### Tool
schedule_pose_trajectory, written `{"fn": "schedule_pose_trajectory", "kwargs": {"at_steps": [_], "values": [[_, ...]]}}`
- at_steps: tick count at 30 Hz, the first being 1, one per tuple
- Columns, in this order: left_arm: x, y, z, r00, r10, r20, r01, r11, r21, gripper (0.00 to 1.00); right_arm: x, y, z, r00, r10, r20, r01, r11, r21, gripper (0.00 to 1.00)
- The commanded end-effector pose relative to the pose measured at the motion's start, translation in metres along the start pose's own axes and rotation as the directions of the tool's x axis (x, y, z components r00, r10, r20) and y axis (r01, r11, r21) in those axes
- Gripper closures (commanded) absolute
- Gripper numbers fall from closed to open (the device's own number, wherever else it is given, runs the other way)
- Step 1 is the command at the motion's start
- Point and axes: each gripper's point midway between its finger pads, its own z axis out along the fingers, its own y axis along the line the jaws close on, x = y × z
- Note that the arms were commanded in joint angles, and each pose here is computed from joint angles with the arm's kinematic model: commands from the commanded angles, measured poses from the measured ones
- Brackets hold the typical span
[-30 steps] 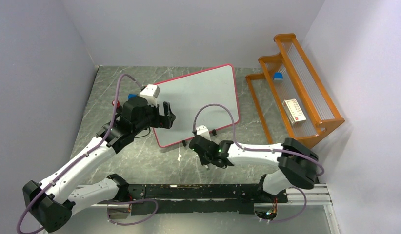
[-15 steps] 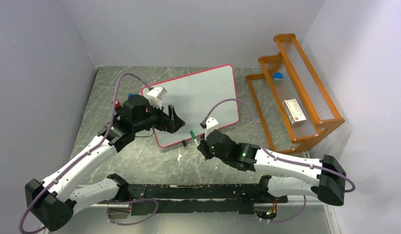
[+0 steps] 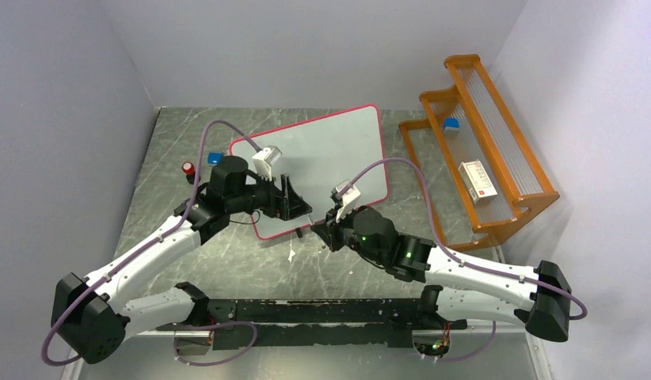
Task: Write a sentence on the whiteboard
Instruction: Open the whiteboard marker at the center of the board.
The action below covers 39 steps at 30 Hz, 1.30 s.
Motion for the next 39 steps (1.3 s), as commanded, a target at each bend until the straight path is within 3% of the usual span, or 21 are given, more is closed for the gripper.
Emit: {"fn": "schedule_pose_trajectory", "kwargs": {"at_steps": [1, 10, 16, 18, 26, 30, 35, 39], "values": [[-0.003, -0.012, 0.004, 0.999, -0.042, 0.013, 0.041, 0.996, 0.083, 0.2, -0.009, 0.005, 0.0, 0.998, -0.012, 0.056, 0.014, 0.999, -0.039, 1.0], [-0.007, -0.009, 0.006, 0.997, -0.077, 0.03, 0.075, 0.995, 0.061, 0.52, -0.007, 0.006, 0.003, 0.998, -0.017, 0.062, 0.02, 0.999, -0.049, 1.0], [-0.013, -0.01, 0.004, 0.992, -0.113, 0.059, 0.11, 0.992, 0.066, 0.82, -0.005, 0.007, 0.005, 0.998, -0.009, 0.07, 0.013, 0.998, -0.055, 1.0], [-0.015, -0.01, 0.002, 0.988, -0.137, 0.077, 0.131, 0.989, 0.071, 0.94, -0.007, 0.007, 0.004, 0.996, 0.006, 0.084, -0.001, 0.998, -0.058, 0.96], [-0.03, -0.007, -0.013, 0.935, -0.292, 0.204, 0.282, 0.956, 0.075, 0.95, -0.037, 0.01, -0.008, 0.959, 0.137, 0.249, -0.115, 0.988, -0.101, 0.61], [-0.039, -0.009, -0.023, 0.885, -0.373, 0.278, 0.357, 0.928, 0.107, 0.95, -0.051, 0.012, -0.015, 0.922, 0.226, 0.314, -0.184, 0.97, -0.156, 0.34], [-0.05, -0.015, -0.036, 0.821, -0.453, 0.347, 0.411, 0.892, 0.191, 0.95, -0.065, 0.009, -0.022, 0.858, 0.363, 0.363, -0.294, 0.927, -0.233, 0.1], [-0.06, -0.02, -0.05, 0.76, -0.506, 0.408, 0.43, 0.862, 0.267, 0.95, -0.072, 0.006, -0.025, 0.804, 0.471, 0.362, -0.375, 0.875, -0.306, 0.02]]}}
